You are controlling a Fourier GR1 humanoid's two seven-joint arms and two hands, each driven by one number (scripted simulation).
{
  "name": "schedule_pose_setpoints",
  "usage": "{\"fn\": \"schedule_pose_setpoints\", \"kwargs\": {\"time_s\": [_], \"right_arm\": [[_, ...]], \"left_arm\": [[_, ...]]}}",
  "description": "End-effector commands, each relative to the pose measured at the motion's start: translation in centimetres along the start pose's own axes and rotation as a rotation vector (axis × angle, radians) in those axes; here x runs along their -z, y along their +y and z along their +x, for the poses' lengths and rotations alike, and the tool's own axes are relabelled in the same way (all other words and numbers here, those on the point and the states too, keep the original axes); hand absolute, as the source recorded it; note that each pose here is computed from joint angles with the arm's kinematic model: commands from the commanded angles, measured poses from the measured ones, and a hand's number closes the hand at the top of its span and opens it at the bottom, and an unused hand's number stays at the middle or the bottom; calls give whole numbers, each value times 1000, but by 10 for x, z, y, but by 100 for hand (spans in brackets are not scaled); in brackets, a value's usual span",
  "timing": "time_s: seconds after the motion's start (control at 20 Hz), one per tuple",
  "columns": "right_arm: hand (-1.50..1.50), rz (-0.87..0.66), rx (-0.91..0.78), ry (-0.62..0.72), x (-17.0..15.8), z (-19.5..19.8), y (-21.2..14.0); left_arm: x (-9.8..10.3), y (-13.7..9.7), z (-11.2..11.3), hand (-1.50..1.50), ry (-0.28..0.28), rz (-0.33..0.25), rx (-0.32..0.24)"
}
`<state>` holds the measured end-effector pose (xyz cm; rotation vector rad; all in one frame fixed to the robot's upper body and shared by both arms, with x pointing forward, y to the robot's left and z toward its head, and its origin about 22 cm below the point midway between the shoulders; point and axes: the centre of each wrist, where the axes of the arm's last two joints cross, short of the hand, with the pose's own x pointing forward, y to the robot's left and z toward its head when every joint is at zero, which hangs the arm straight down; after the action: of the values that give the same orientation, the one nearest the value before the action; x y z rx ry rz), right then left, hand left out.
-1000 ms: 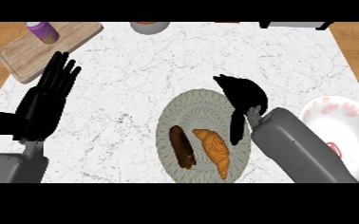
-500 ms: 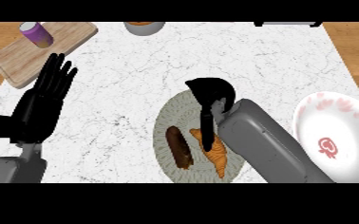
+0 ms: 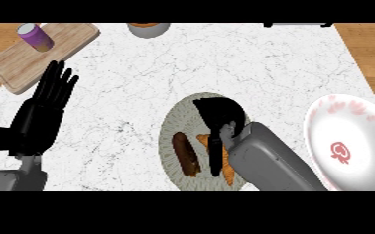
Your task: Pick the croissant from the placemat and place it in the bowl
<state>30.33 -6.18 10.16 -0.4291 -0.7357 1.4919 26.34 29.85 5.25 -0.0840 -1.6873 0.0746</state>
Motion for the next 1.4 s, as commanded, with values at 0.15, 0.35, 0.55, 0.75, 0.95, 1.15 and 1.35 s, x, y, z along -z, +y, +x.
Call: {"fn": "schedule_pose_setpoints", "kwargs": {"time_s": [0.15, 0.35, 0.55, 0.75, 0.95, 1.15, 1.35], "right_arm": [[-150, -104, -56, 98, -8, 3, 28], [-150, -115, -70, 76, -4, -33, 45], [-150, -131, -87, 58, -15, -35, 66], [-150, -102, -98, 73, 14, -17, 52], [-150, -75, -114, 107, 24, -24, 59], [-150, -47, -119, 120, 34, -39, 65], [-150, -58, -116, 122, 34, -32, 67]], "left_arm": [[-4, 1, 13, 0, 9, -12, 5], [11, -1, 17, 0, -9, -15, 0], [13, -10, 5, 0, -7, -4, 13], [25, -3, 3, 0, 4, -16, 2], [15, 7, 10, 0, -18, -11, 25], [3, -9, 2, 0, -5, -5, 10], [9, -10, 4, 0, 0, -11, 3]]}}
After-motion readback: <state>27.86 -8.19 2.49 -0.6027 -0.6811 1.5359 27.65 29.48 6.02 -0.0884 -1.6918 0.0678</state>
